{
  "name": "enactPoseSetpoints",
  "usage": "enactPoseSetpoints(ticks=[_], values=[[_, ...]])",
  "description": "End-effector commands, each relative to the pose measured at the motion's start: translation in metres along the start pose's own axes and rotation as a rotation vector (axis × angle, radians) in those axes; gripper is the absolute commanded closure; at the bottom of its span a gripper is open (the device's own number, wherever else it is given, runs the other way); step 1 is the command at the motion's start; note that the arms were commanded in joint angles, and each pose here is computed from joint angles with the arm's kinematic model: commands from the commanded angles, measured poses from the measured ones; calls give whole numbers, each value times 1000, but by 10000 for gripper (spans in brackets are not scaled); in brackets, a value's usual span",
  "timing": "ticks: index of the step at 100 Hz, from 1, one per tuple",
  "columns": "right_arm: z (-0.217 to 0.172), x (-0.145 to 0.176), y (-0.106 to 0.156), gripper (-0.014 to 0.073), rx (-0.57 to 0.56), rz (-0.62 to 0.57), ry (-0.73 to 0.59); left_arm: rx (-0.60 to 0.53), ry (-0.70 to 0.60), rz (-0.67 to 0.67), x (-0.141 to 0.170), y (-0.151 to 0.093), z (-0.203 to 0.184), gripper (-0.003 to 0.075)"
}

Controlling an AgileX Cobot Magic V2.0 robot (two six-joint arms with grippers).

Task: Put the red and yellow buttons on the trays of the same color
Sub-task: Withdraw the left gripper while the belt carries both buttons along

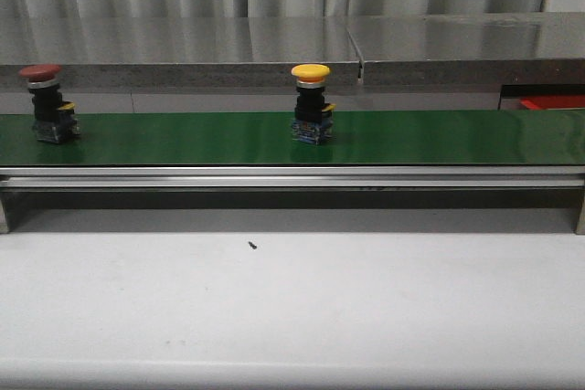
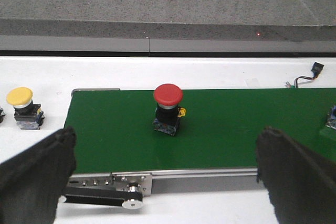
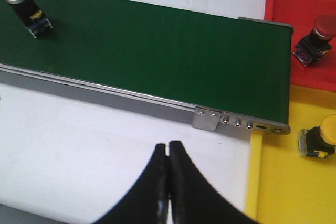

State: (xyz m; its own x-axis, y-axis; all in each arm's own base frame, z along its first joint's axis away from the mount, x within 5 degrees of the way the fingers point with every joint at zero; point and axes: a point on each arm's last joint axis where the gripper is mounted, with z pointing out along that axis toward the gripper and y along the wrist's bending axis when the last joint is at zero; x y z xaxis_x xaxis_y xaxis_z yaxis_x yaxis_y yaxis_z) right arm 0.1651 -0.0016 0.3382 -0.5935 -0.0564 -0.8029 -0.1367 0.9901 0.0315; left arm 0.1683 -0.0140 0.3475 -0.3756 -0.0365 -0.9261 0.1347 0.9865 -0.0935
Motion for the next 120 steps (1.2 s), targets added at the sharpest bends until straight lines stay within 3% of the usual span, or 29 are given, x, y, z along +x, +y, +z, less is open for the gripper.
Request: enactPoseSetpoints(ticks=[1, 8, 17, 42, 94, 104, 120], values=[[-5, -11, 0, 712, 13, -1, -77, -6, -137, -9, 1, -3, -24, 77], [-5, -11, 0, 712, 13, -1, -77, -3, -162, -7, 13, -5, -37, 114], [-5, -11, 0, 712, 13, -1, -77, -1, -183, -3, 27, -6, -48, 216], [-5, -11, 0, 712, 13, -1, -77, 6, -237, 0, 44, -9, -65, 743], [-4, -7, 1, 690, -8, 4, -34, 6, -237, 0, 44, -9, -65, 739], [-4, -6, 2, 551, -19, 8, -18, 6, -237, 0, 44, -9, -65, 739], [-4, -6, 3, 104, -31, 17, -14, 6, -237, 0, 44, -9, -65, 739]])
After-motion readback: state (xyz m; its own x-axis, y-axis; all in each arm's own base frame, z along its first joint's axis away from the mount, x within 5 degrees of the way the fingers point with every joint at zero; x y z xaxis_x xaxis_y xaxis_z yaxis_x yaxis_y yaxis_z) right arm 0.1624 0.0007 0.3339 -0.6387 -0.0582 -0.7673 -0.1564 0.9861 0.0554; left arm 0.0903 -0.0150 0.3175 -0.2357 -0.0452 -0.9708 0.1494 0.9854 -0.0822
